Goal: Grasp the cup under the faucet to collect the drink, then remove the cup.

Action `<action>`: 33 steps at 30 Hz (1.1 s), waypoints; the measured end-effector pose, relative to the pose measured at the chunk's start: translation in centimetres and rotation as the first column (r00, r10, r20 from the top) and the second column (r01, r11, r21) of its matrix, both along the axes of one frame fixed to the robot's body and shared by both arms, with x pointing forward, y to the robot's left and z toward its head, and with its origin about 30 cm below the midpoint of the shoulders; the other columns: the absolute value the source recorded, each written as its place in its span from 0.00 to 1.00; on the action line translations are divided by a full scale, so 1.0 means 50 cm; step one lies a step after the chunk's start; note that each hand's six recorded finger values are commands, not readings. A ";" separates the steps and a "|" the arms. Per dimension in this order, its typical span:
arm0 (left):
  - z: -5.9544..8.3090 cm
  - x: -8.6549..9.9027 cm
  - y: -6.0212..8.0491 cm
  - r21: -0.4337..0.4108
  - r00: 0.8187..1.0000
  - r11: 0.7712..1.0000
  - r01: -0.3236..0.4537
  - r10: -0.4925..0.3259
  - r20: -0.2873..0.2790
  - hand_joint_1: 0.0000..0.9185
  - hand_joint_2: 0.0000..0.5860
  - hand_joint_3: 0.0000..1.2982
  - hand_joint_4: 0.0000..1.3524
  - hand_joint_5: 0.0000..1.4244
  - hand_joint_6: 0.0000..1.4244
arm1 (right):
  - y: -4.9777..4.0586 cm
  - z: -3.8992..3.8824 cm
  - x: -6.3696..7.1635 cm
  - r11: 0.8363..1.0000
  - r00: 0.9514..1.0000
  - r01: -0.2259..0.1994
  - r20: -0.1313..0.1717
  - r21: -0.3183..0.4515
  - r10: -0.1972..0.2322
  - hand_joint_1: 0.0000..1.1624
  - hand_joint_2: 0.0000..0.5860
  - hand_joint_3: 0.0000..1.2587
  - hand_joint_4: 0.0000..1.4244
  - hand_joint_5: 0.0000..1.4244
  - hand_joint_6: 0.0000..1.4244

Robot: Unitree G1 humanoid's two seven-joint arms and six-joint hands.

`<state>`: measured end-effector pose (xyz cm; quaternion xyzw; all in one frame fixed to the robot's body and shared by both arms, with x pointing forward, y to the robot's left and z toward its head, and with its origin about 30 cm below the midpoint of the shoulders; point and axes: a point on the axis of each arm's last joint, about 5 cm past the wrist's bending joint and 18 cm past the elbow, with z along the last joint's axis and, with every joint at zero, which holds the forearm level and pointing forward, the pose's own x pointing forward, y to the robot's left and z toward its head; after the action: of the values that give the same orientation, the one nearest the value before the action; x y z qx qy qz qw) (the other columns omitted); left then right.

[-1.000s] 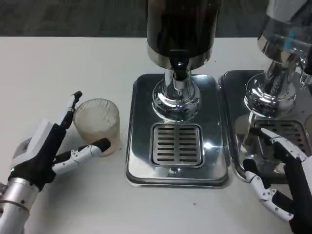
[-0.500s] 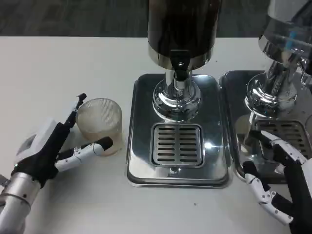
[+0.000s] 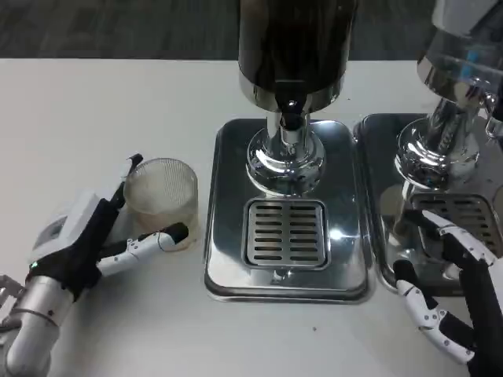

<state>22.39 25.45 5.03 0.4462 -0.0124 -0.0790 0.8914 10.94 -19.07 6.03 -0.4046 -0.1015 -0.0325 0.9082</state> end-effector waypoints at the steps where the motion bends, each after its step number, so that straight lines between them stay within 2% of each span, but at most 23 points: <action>1: -0.001 0.001 -0.003 0.007 1.000 1.000 -0.008 0.008 0.006 0.15 0.04 0.03 0.04 0.12 0.10 | 0.000 0.000 0.000 1.000 1.000 0.001 -0.001 0.001 -0.001 0.33 0.73 0.22 0.18 0.20 0.29; 7: -0.008 0.008 -0.030 0.055 0.997 0.997 -0.053 0.050 0.066 0.16 0.06 0.09 0.12 0.21 0.16 | 0.002 -0.001 -0.002 1.000 1.000 0.007 -0.003 0.009 -0.006 0.33 0.73 0.24 0.18 0.21 0.29; 12: -0.021 0.007 -0.056 0.049 0.990 0.994 -0.094 0.088 0.111 0.17 0.07 0.13 0.16 0.25 0.19 | 0.004 -0.002 -0.004 1.000 1.000 0.012 -0.004 0.017 -0.012 0.33 0.73 0.26 0.19 0.21 0.30; 22: -0.036 0.005 -0.082 0.054 0.987 0.991 -0.124 0.117 0.111 0.18 0.10 0.19 0.24 0.34 0.30 | 0.002 -0.001 -0.009 0.999 1.000 0.030 0.001 0.021 -0.030 0.33 0.73 0.28 0.20 0.21 0.30; 27: -0.036 0.012 -0.092 0.052 0.984 0.990 -0.131 0.123 0.132 0.21 0.12 0.23 0.30 0.46 0.59 | -0.003 0.000 -0.011 0.999 0.999 0.040 0.003 0.019 -0.040 0.33 0.73 0.30 0.21 0.21 0.30; 29: -0.038 0.011 -0.095 0.051 0.982 0.990 -0.133 0.124 0.144 0.23 0.15 0.28 0.36 0.53 0.71 | -0.002 0.001 -0.011 0.999 0.999 0.037 0.007 0.022 -0.037 0.33 0.73 0.30 0.21 0.21 0.30; 33: -0.043 0.008 -0.099 0.038 0.976 0.989 -0.146 0.138 0.167 0.25 0.18 0.35 0.44 0.62 0.80 | -0.003 0.002 -0.011 0.999 0.999 0.036 0.013 0.029 -0.037 0.33 0.73 0.30 0.23 0.21 0.30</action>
<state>22.80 20.50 2.86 0.4729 -0.0519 0.0214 0.8793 10.40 -19.21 6.11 -0.3930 -0.1000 -0.0533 0.9125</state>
